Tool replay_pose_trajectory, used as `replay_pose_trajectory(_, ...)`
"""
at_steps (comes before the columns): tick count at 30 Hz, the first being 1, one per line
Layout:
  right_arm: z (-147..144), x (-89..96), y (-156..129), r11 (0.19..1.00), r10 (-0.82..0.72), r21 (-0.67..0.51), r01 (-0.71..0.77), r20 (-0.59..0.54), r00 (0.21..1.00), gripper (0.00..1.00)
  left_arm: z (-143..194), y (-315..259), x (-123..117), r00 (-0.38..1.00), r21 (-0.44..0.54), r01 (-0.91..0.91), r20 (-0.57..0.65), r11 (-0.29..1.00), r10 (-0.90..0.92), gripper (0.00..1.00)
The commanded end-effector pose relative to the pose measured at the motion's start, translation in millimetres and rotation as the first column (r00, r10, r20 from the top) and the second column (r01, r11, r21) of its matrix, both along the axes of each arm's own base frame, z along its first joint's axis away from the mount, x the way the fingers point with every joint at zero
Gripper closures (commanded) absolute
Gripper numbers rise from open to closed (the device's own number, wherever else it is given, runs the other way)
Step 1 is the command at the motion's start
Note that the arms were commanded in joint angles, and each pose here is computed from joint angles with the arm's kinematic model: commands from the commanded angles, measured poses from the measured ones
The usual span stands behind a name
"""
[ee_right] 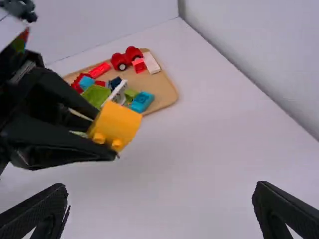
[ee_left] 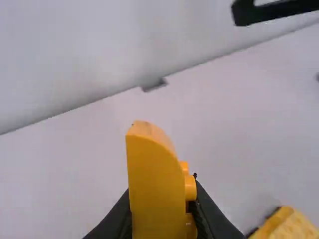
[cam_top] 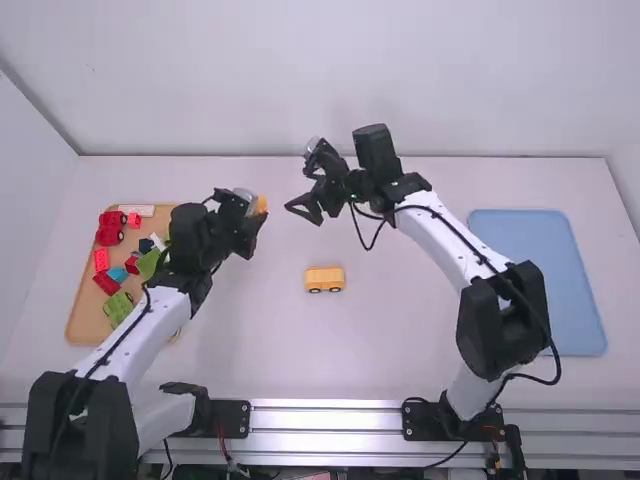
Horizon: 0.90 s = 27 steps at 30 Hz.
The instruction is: Assemble lego blocks to make yellow taxi
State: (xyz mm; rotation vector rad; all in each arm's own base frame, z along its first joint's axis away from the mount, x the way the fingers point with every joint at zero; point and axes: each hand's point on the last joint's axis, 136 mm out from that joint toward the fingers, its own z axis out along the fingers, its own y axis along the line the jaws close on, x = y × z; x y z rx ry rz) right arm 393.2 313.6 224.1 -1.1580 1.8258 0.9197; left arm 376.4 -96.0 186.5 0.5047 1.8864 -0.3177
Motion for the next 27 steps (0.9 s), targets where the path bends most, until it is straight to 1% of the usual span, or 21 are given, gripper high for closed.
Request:
replay_pose_trajectory(1, 21.1, -4.4, -9.6, 0.996, 0.054, 0.063, -0.055, 0.016, 0.998, 0.01, 9.1, -16.1, -7.0, 0.996, 0.005, 0.077, 0.039, 0.997, -0.077, 0.98)
replay_pose_trajectory(4, 15.1, 5.7, -16.4, 0.998, 0.001, 0.069, -0.003, 0.019, 1.0, 0.01, 9.2, -25.8, -9.8, 0.992, 0.033, 0.114, 0.056, 0.993, -0.116, 0.98)
replay_pose_trajectory(6, 11.5, 13.2, -18.4, 0.995, -0.068, 0.069, 0.067, 0.02, 0.997, 0.01, 10.4, -31.1, -10.7, 0.99, 0.035, 0.123, 0.063, 0.992, -0.125, 0.98)
replay_pose_trajectory(8, 10.7, 12.3, -17.9, 0.994, -0.09, 0.069, 0.088, 0.033, 0.995, 0.02, 11.8, -35.1, -11.5, 0.988, 0.035, 0.134, 0.069, 0.99, -0.137, 0.98)
replay_pose_trajectory(10, 15.1, 10.0, -25.8, 0.989, -0.131, 0.077, 0.126, 0.07, 0.989, 0.02, 12.4, -39.1, -9.0, 0.987, 0.025, 0.14, 0.078, 0.99, -0.142, 0.98)
replay_pose_trajectory(12, 18.5, 6.0, -30.3, 0.986, -0.15, 0.081, 0.142, 0.096, 0.984, 0.02, 10.8, -40.9, -6.8, 0.986, 0.026, 0.143, 0.082, 0.989, -0.145, 0.98)
replay_pose_trajectory(13, 20.6, 0.8, -33.7, 0.984, -0.163, 0.09, 0.154, 0.103, 0.981, 0.01, 8.7, -43.0, -4.9, 0.985, 0.025, 0.148, 0.083, 0.989, -0.15, 0.98)
replay_pose_trajectory(16, 18.3, -8.0, -37.0, 0.977, -0.181, 0.124, 0.172, 0.071, 0.981, 0.02, 3.2, -50.5, -1.6, 0.982, 0.025, 0.165, 0.084, 0.986, -0.167, 0.98)
replay_pose_trajectory(20, 4.6, -4.9, -46.1, 0.958, -0.233, 0.177, 0.226, 0.018, 0.972, 0.01, -5.5, -65.9, 4.3, 0.976, 0.015, 0.196, 0.093, 0.981, -0.196, 0.98)
replay_pose_trajectory(21, -0.3, -5.8, -48.8, 0.949, -0.243, 0.208, 0.238, 0.0, 0.97, 0.0, -7.9, -72.8, 6.5, 0.975, -0.003, 0.204, 0.095, 0.979, -0.203, 0.98)
replay_pose_trajectory(24, -1.4, -12.1, -49.3, 0.942, -0.219, 0.26, 0.211, -0.001, 0.976, 0.03, -9.4, -82.4, 8.1, 0.97, -0.017, 0.222, 0.106, 0.975, -0.219, 0.98)
replay_pose_trajectory(26, -4.1, -13.2, -52.8, 0.928, -0.234, 0.295, 0.227, -0.012, 0.972, 0.08, -8.5, -93.9, 10.1, 0.965, -0.047, 0.238, 0.125, 0.97, -0.231, 0.98)
replay_pose_trajectory(27, -4.1, -13.2, -52.8, 0.928, -0.234, 0.295, 0.227, -0.012, 0.972, 0.08, -8.5, -93.9, 10.1, 0.965, -0.047, 0.238, 0.125, 0.97, -0.231, 0.98)
